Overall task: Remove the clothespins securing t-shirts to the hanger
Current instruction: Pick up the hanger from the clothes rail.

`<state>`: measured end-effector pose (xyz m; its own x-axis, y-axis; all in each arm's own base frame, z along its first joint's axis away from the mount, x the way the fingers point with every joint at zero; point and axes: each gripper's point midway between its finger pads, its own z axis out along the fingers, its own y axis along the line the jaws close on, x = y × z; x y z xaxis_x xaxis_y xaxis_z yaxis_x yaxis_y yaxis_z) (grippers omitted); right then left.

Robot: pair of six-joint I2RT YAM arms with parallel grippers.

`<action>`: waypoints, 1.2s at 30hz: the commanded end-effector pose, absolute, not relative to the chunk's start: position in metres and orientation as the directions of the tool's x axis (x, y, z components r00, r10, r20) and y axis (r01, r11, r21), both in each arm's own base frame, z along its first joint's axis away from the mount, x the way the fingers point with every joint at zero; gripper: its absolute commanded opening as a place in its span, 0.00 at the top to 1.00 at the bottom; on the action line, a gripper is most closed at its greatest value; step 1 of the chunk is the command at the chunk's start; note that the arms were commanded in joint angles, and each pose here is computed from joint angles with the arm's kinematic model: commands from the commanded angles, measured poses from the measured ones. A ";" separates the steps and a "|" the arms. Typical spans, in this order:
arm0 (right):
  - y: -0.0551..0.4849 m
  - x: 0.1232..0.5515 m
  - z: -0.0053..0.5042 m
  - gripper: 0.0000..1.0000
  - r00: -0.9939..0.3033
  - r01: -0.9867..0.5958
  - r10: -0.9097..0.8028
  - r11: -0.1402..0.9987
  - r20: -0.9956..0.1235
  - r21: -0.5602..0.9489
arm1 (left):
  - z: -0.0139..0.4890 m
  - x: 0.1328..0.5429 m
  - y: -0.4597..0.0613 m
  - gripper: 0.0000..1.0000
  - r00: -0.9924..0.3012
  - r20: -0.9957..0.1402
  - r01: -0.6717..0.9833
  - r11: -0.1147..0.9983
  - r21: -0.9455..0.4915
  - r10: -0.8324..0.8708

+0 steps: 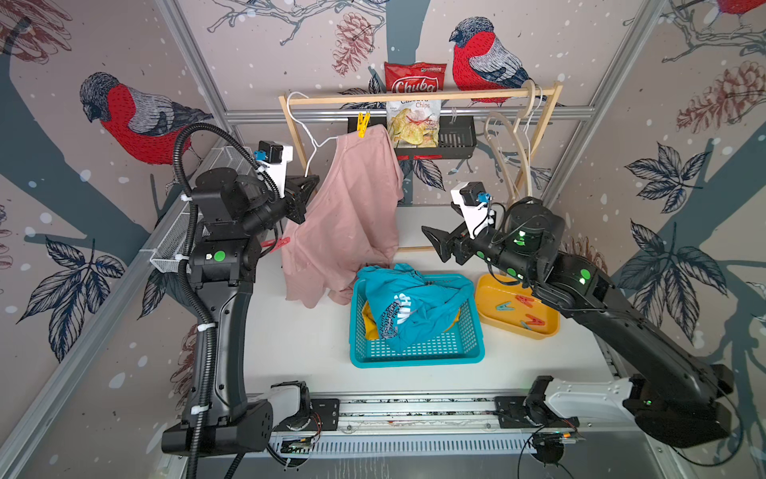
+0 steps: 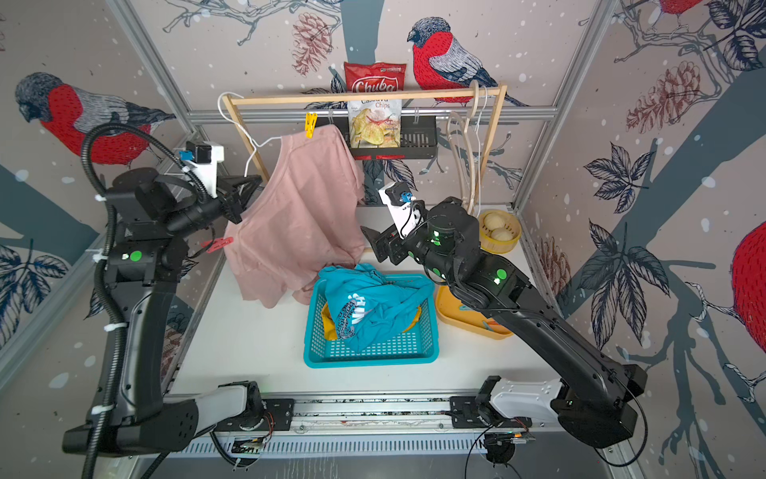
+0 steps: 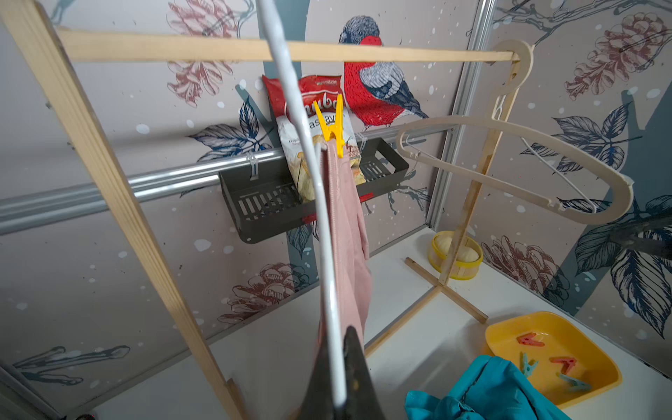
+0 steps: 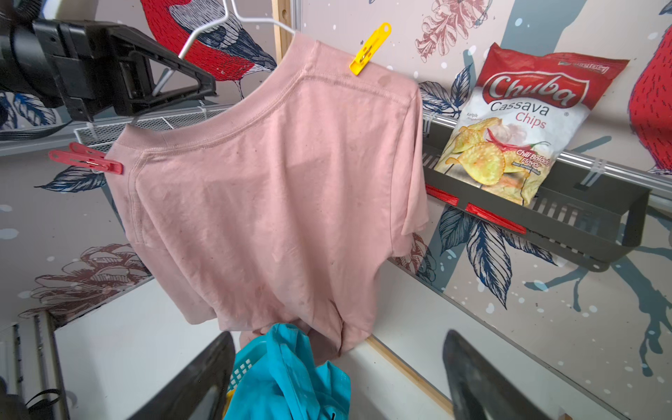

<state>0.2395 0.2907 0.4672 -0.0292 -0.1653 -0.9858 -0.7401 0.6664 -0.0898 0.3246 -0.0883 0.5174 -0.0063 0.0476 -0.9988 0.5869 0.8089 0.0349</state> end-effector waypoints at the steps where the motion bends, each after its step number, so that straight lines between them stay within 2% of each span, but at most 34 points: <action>1: 0.290 0.227 0.493 0.12 -0.016 -0.774 -0.074 0.633 -0.997 -0.034 | 0.549 0.300 -0.090 1.00 0.146 -0.984 0.572 0.802 0.170 0.104; 8: 0.272 0.225 0.507 0.11 0.034 -0.759 -0.051 0.648 -0.998 -0.059 | 0.597 0.244 -0.102 1.00 0.301 -0.947 0.583 0.763 0.277 0.114; 19: 0.248 0.215 0.518 0.11 0.043 -0.731 0.009 0.682 -0.999 -0.025 | 0.655 0.188 -0.109 1.00 0.494 -0.860 0.532 0.738 0.416 0.128; 33: 0.214 0.208 0.526 0.11 0.050 -0.666 0.067 0.746 -0.997 0.017 | 0.703 0.175 -0.133 1.00 0.588 -0.808 0.643 0.627 0.440 -0.036; 36: 0.207 0.207 0.528 0.11 0.056 -0.650 0.070 0.760 -0.996 0.017 | 0.717 0.177 -0.133 1.00 0.594 -0.799 0.655 0.632 0.415 -0.091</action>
<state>0.2050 0.2141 0.5222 0.0412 0.0493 -0.9979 -0.6764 0.7364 0.0085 0.1970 -0.1325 0.6865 0.5046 -0.0231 -0.8630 0.6747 0.6342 0.3775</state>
